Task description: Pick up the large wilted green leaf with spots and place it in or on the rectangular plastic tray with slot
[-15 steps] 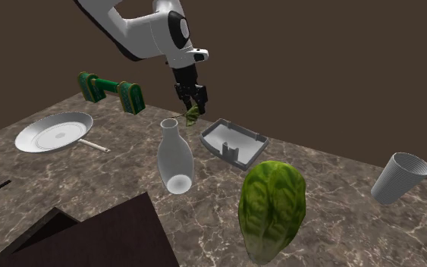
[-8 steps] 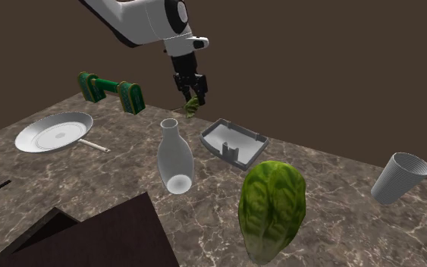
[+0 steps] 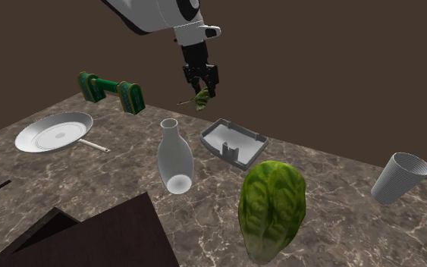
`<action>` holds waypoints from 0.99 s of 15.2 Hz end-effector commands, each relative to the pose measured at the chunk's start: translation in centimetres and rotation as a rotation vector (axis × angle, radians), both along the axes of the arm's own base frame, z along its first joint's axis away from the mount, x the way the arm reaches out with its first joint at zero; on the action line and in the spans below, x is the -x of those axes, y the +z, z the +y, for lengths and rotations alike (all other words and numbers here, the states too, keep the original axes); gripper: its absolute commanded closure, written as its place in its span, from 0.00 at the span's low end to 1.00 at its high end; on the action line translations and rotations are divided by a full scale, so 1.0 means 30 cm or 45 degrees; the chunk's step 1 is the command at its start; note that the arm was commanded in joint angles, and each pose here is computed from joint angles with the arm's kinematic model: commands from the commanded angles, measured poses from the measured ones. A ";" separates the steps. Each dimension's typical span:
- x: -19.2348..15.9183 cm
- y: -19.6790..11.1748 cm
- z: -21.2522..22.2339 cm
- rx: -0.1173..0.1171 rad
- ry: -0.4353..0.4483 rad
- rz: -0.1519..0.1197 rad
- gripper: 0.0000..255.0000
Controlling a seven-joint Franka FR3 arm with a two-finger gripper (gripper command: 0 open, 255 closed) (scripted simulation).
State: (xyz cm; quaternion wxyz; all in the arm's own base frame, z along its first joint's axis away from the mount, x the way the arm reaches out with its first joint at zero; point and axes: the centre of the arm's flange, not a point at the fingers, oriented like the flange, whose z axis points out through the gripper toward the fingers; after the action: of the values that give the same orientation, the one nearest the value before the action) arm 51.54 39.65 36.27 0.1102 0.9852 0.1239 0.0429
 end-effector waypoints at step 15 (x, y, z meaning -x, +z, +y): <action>-0.301 -0.041 -0.234 0.000 0.001 0.000 1.00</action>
State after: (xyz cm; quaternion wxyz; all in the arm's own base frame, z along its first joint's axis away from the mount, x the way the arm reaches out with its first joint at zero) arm 60.49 32.63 35.60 0.1102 0.9852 0.1242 0.0426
